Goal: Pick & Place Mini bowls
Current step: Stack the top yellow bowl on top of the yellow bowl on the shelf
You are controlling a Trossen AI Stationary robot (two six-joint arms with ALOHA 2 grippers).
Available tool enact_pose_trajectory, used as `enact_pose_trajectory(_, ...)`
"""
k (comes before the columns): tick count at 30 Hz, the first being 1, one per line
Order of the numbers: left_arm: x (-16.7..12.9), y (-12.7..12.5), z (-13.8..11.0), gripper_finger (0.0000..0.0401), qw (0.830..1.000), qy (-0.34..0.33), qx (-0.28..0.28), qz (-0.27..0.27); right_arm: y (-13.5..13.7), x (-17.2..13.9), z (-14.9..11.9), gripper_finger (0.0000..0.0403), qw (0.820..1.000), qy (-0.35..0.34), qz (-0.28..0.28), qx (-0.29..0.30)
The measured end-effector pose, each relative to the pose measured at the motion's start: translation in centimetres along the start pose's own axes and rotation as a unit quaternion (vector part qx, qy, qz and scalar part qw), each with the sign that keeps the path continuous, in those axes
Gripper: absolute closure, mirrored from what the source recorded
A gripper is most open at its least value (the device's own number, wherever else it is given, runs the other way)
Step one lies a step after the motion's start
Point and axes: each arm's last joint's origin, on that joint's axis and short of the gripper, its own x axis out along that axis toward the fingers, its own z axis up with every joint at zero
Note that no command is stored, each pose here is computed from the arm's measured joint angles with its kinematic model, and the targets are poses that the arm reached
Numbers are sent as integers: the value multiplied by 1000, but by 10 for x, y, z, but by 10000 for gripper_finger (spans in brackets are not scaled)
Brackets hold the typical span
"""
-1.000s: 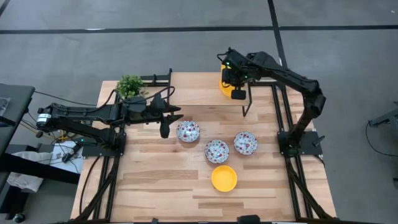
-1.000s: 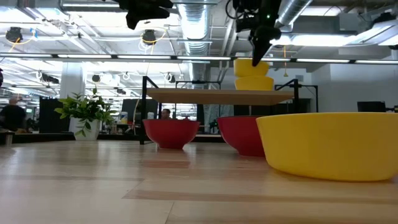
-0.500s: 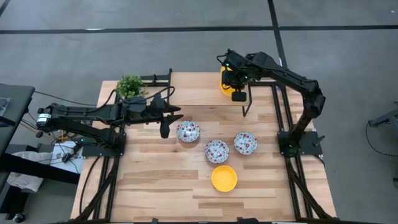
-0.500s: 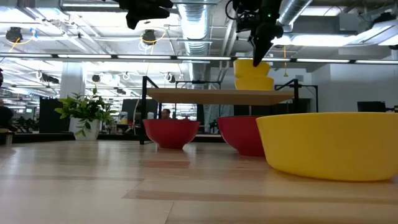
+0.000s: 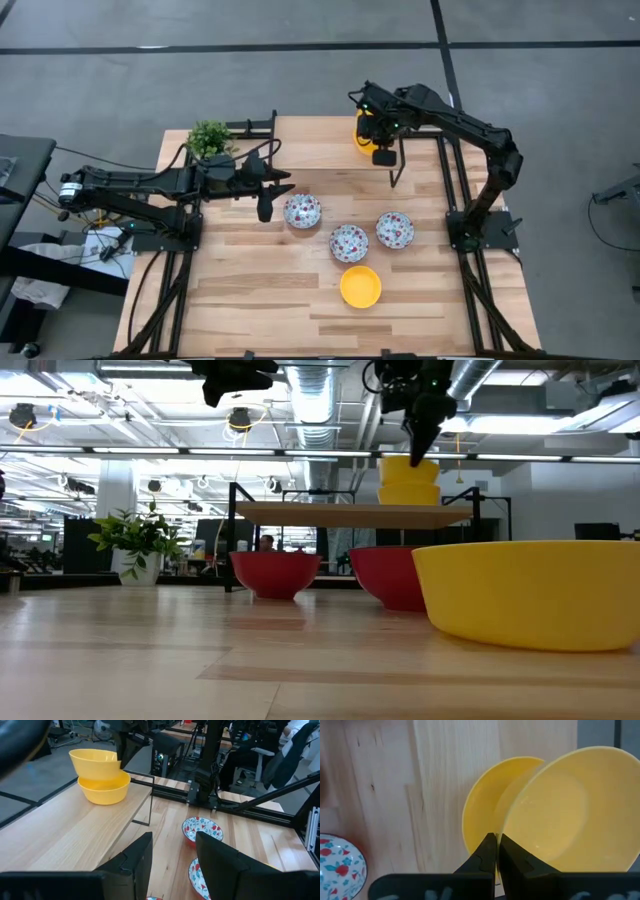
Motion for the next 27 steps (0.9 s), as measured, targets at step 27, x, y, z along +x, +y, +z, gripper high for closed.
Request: enact_pose_trajectory(27, 0, 0, 0, 251, 1000, 0, 0, 0, 5, 0, 1, 387, 1000, 0, 13, 3)
